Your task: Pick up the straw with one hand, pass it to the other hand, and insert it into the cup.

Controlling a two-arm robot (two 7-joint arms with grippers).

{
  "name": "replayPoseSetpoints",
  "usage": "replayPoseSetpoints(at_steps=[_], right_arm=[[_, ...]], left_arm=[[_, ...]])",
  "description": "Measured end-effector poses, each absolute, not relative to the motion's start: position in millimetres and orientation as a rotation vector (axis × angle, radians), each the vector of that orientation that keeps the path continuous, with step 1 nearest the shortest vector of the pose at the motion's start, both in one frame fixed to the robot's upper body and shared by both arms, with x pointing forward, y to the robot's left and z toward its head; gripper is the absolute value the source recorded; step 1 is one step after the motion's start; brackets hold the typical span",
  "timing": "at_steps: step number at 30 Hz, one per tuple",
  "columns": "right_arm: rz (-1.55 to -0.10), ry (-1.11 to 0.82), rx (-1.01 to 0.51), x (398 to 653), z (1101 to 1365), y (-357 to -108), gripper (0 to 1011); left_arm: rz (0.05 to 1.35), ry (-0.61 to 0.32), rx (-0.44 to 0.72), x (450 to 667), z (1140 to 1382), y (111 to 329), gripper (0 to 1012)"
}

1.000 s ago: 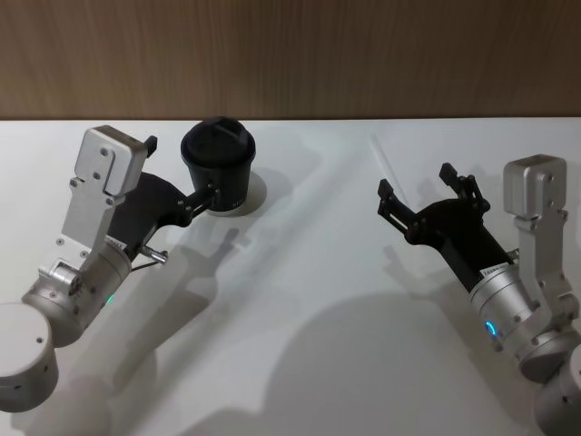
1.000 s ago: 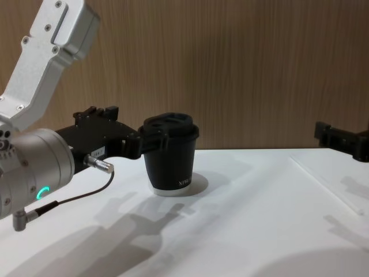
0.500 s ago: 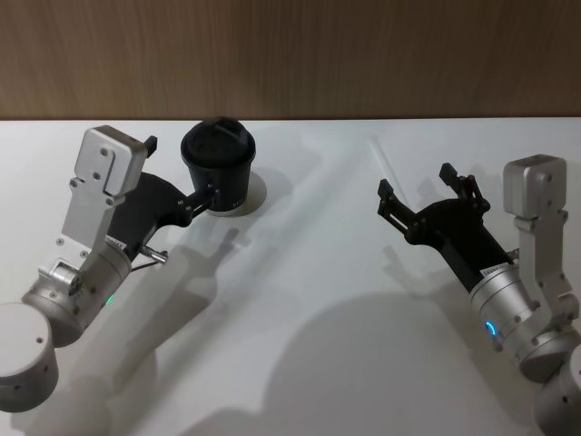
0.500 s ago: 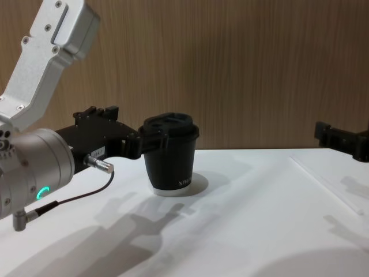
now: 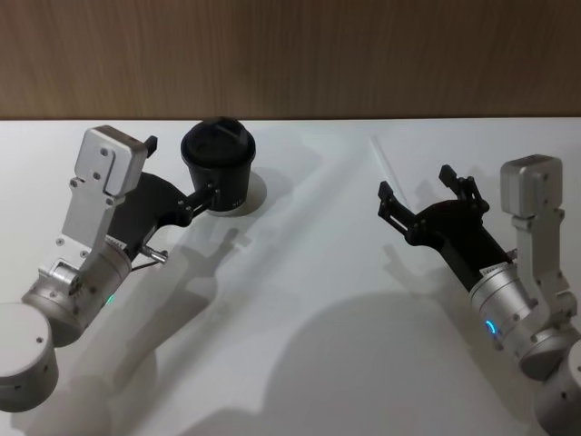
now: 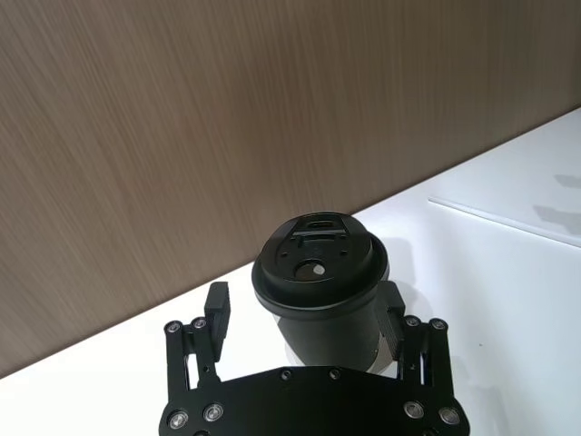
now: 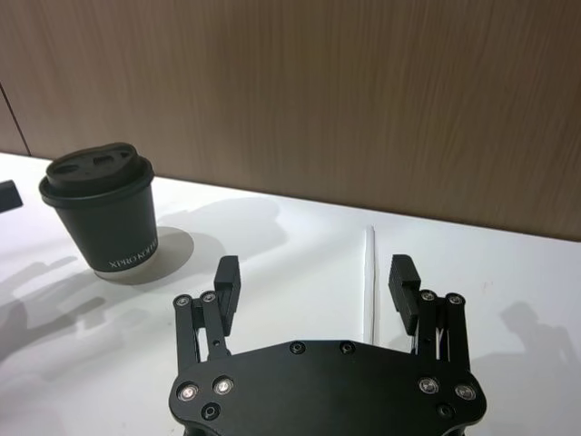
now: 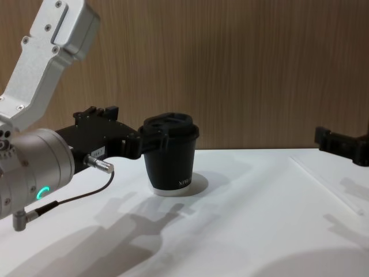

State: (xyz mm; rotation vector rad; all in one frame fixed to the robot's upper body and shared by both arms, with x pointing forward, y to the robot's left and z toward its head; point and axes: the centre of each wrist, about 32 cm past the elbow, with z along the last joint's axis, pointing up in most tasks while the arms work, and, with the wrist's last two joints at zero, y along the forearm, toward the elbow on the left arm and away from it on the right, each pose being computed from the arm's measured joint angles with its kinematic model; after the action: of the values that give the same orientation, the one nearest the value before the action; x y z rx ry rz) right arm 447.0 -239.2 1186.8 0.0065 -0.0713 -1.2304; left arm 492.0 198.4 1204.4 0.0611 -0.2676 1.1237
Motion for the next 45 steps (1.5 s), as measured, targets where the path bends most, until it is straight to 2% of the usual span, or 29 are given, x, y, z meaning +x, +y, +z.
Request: replayPoseSetpoints(at_steps=[32, 45], right_arm=[[-1.200, 0.049, -0.176, 470, 1198, -252, 1001], [-1.205, 0.067, -0.222, 475, 1192, -257, 1001]], left_arm=[[1.124, -0.268, 0.061, 492, 1204, 198, 1000], [1.124, -0.268, 0.061, 492, 1204, 198, 1000]])
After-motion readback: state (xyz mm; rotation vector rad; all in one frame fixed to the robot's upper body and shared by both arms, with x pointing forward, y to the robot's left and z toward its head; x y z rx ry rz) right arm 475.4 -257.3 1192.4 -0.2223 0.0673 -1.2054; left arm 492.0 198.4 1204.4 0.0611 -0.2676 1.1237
